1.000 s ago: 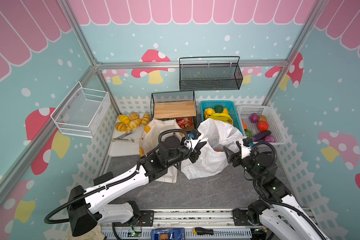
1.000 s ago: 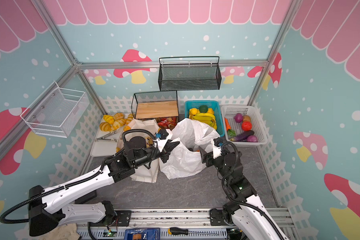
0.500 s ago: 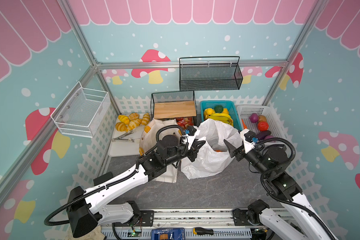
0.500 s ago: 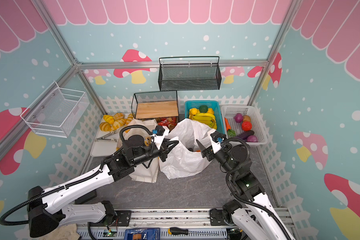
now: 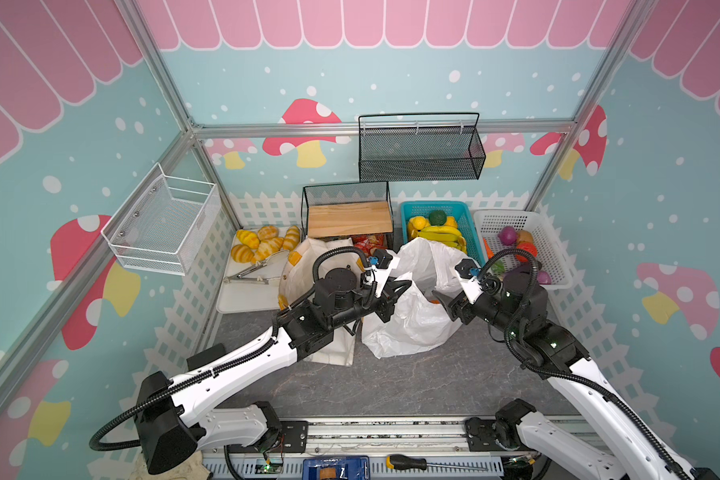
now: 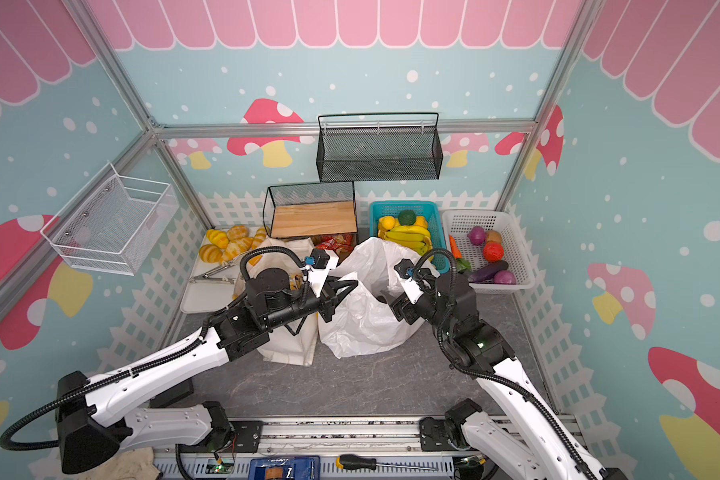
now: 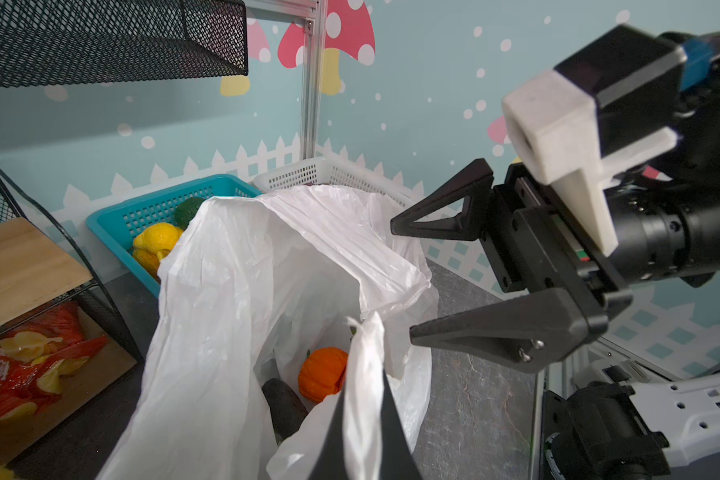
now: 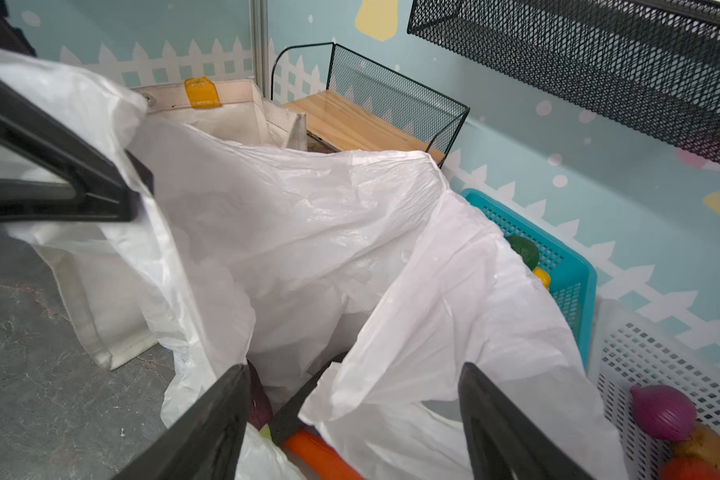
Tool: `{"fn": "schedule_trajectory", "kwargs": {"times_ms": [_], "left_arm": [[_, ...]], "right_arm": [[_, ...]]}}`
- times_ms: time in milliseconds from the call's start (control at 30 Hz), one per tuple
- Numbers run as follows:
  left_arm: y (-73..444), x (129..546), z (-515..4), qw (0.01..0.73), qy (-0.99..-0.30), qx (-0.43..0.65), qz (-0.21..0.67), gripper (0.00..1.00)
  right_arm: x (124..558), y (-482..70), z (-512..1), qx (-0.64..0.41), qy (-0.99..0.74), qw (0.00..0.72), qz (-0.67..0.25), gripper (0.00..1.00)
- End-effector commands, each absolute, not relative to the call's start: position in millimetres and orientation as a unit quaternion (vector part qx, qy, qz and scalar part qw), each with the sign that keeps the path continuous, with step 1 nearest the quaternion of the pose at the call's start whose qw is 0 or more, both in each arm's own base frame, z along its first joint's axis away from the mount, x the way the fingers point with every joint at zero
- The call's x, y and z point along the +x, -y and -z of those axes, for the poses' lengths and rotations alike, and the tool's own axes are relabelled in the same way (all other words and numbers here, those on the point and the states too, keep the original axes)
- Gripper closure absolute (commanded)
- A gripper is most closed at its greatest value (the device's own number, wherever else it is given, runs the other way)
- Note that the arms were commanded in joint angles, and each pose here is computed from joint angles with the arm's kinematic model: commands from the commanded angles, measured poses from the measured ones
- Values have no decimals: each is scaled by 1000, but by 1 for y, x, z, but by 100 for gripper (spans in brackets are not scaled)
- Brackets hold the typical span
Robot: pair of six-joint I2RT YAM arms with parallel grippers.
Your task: Place the mixed food into the grocery bags and tie them
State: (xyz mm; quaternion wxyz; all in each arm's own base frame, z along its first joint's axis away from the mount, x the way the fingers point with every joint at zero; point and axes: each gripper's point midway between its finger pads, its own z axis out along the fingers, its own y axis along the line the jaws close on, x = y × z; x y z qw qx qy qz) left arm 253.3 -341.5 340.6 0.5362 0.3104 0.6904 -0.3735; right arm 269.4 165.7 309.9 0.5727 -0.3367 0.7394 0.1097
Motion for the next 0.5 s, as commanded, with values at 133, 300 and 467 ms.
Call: {"fn": "schedule_trajectory", "kwargs": {"times_ms": [133,300,467], "left_arm": [[344,253,-349,530,-689,308,387,100],[344,253,-356,532,-684,303,397,100],[341,262,-389,547,-653,270,449,100]], "right_arm": [[284,-163,-316,-306,-730,604,-94,55],[286,-154,-341,-275,-718,635,-81,95],[274,-125,-418,-199,-677,706,-70,100]]}}
